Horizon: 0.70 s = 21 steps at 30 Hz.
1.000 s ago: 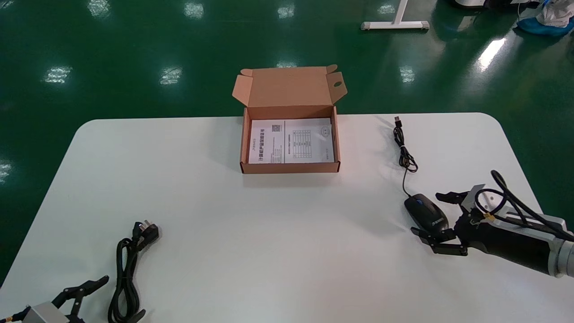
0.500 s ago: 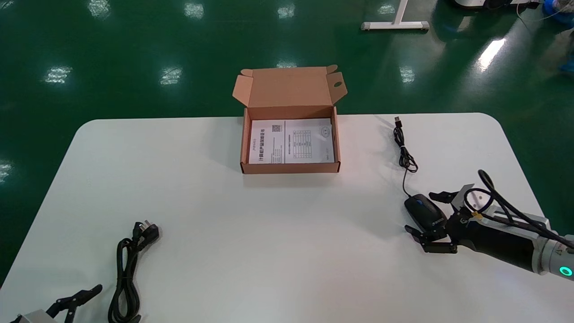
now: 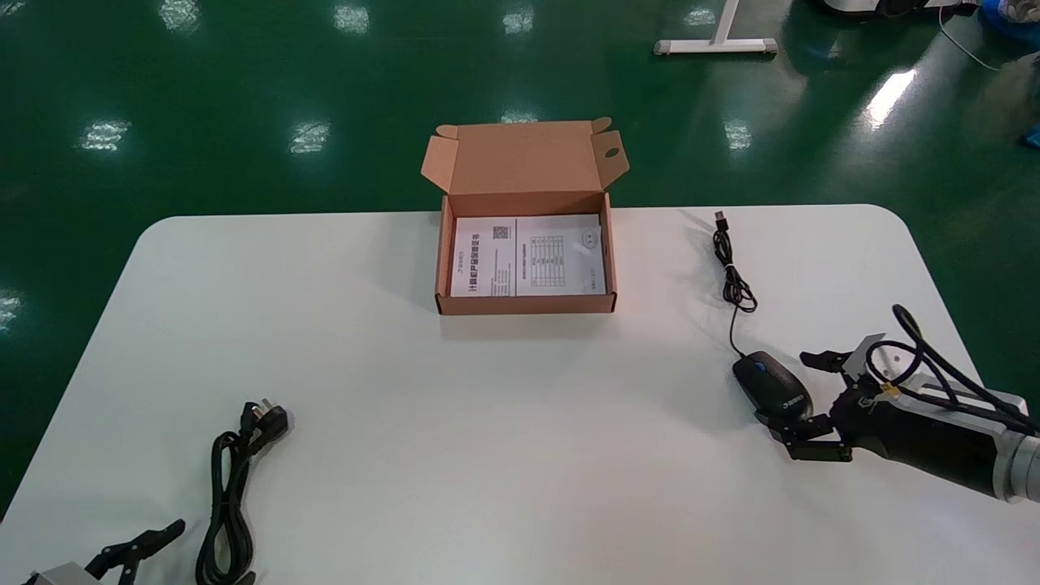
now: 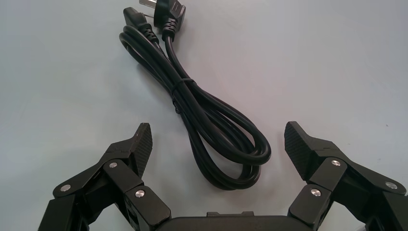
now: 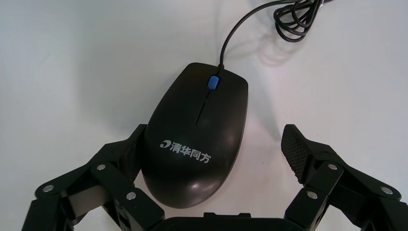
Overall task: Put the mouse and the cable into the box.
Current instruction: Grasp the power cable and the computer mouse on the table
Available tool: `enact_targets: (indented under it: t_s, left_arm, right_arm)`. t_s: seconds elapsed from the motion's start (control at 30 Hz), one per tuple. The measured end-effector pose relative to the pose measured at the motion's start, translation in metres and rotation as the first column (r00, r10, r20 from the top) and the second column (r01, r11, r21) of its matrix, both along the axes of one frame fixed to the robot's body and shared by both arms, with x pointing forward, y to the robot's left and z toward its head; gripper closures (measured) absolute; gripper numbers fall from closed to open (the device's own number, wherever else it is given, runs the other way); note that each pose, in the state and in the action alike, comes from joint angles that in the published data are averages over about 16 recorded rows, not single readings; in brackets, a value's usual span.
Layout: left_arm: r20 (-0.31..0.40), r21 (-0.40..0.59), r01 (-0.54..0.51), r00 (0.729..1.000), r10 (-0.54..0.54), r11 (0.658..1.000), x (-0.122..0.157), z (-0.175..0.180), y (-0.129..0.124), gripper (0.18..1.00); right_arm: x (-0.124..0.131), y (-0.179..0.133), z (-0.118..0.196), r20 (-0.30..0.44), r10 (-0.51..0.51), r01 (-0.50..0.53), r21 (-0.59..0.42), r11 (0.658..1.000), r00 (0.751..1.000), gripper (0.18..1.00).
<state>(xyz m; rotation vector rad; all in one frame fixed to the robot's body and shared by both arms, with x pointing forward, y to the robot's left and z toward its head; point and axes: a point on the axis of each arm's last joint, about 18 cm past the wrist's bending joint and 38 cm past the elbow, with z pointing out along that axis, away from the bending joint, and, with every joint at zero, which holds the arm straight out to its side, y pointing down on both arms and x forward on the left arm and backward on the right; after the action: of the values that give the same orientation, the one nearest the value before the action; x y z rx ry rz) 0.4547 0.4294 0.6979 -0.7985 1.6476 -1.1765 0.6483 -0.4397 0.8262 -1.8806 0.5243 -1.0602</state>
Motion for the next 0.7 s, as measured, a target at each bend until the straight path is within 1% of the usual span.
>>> enact_targets:
  t_s: [0.27,0.7]
  left_arm:
    - [-0.001,-0.004,0.003,1.0,-0.003,1.0,0.0,0.0,-0.001,0.183]
    - [-0.014,-0.044,0.031,0.999,-0.031,0.999,0.003,-0.002,-0.011,0.183]
  right_arm:
    - [-0.003,-0.001,0.002,-0.01,0.002,-0.002,0.009,1.0,1.0,0.178]
    - [-0.004,-0.003,0.001,-0.032,-0.013,0.014,0.03,0.999,0.999,0.178]
